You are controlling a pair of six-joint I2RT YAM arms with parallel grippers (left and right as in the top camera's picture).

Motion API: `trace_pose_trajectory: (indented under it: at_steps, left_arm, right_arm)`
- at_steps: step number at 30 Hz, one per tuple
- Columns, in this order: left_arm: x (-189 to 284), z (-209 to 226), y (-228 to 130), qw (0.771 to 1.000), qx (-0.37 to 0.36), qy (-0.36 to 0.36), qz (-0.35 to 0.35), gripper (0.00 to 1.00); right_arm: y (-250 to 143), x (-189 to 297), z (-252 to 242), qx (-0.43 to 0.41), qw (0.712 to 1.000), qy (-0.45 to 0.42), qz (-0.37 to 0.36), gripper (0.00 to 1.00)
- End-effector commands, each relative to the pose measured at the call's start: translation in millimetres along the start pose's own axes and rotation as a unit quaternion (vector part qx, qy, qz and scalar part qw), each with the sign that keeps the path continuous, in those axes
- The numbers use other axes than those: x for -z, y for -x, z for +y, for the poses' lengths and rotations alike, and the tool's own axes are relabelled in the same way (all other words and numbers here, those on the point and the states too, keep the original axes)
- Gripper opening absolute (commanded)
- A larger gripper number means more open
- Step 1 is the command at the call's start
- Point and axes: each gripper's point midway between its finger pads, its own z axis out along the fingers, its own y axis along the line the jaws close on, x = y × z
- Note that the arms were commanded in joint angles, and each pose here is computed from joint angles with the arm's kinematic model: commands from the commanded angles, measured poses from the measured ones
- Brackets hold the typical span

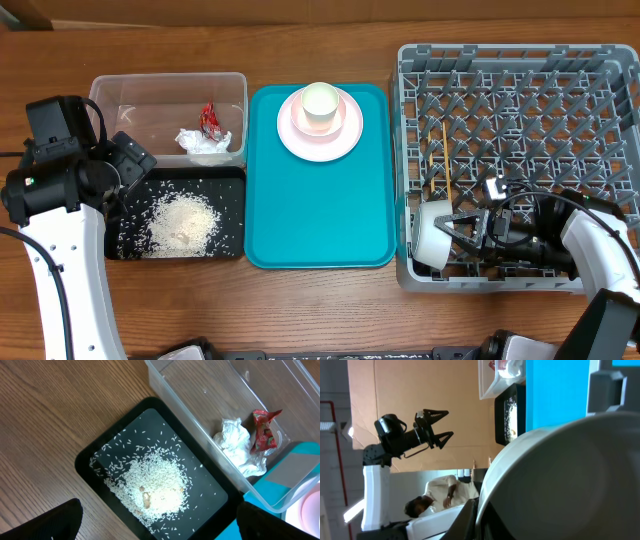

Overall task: Sort waste into correct bins and load items into the dishwasher
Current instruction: 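Lower the white bowl into the front of the rack with the right gripper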

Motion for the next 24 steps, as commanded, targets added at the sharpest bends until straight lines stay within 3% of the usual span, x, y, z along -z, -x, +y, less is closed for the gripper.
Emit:
trace_pose_trajectory:
  at_steps: [1,5,12,24]
  left_arm:
    - [1.4,-2.0,3.6,1.000,0.008,-0.003,-0.002,1.00]
    - [1.4,-2.0,3.6,1.000,0.008,-0.003,-0.002,1.00]
    - [1.4,-1.9,3.5,1.000,0.008,-0.003,-0.002,1.00]
    - [1.4,-2.0,3.6,1.000,0.008,-0.003,-0.002,1.00]
  right_arm:
    - [-4.9,-0.9,-7.5,0.029,0.999,-0.016,0.009,0.09]
    - [-8.5,0.2,-19.1,0.040,0.998,-0.047,0.026,0.13]
    - [-8.5,11.8,-34.7,0.043,0.992,-0.107,0.040,0.34]
    - [34.0,60.1,-19.0,0.064,0.982,-0.174,-0.028,0.42]
